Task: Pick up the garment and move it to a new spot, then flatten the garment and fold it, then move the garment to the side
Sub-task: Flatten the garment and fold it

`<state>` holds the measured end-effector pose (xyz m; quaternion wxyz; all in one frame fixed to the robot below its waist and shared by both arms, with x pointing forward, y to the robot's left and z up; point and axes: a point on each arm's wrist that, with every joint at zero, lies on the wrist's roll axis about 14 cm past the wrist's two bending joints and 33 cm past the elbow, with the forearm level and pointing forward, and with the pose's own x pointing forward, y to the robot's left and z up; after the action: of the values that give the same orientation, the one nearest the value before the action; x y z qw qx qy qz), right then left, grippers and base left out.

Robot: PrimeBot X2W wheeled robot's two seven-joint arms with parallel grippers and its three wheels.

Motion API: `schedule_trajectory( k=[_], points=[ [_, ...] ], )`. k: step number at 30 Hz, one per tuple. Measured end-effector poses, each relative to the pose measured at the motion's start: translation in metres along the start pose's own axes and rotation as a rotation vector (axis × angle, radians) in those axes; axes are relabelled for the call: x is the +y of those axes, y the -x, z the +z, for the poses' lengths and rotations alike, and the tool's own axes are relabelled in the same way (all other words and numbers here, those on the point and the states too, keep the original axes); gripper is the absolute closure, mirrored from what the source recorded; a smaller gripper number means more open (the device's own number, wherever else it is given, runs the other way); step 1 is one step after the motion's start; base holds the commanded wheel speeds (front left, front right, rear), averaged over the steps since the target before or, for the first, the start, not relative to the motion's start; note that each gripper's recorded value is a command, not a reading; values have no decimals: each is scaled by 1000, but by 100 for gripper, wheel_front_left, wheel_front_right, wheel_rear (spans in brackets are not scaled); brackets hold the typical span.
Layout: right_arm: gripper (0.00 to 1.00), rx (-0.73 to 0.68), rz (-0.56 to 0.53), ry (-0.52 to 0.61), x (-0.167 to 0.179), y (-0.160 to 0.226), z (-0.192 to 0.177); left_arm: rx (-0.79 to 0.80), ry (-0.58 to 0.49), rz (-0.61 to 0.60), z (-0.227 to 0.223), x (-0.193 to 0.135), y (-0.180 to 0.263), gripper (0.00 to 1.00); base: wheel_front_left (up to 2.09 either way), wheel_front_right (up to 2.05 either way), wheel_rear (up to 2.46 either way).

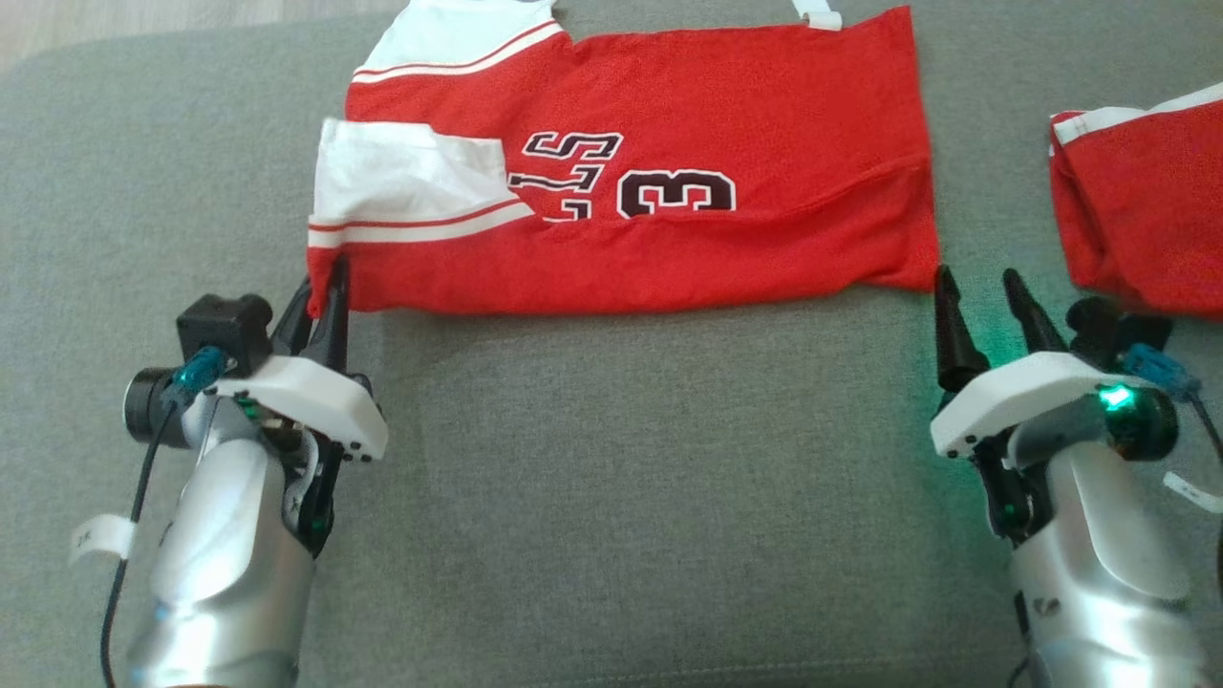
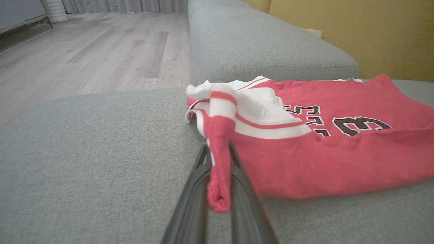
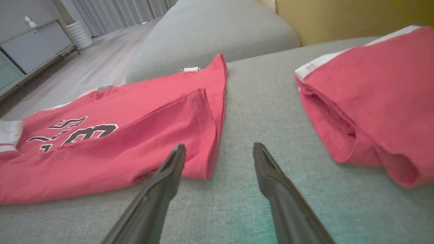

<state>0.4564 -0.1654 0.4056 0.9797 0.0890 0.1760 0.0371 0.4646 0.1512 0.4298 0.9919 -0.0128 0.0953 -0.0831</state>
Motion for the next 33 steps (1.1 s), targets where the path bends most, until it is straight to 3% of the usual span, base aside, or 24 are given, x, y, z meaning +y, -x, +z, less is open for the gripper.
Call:
schedule_trajectory(
  k=[12, 14, 26, 33],
  points=[
    [0, 169, 21, -115, 14, -23, -35, -15, -6, -13, 2, -1, -2, 100, 0, 0, 0],
    [100, 165, 29, -107, 17, -28, -32, -11, -6, -11, 1, 0, -2, 100, 0, 0, 0],
    [100, 111, 8, 76, 0, -21, -10, -31, -11, -1, 11, 3, 5, 100, 0, 0, 0],
    [100, 102, 29, 160, -8, 2, 7, -16, -21, -11, 5, -3, 27, 100, 0, 0, 0]
  ],
)
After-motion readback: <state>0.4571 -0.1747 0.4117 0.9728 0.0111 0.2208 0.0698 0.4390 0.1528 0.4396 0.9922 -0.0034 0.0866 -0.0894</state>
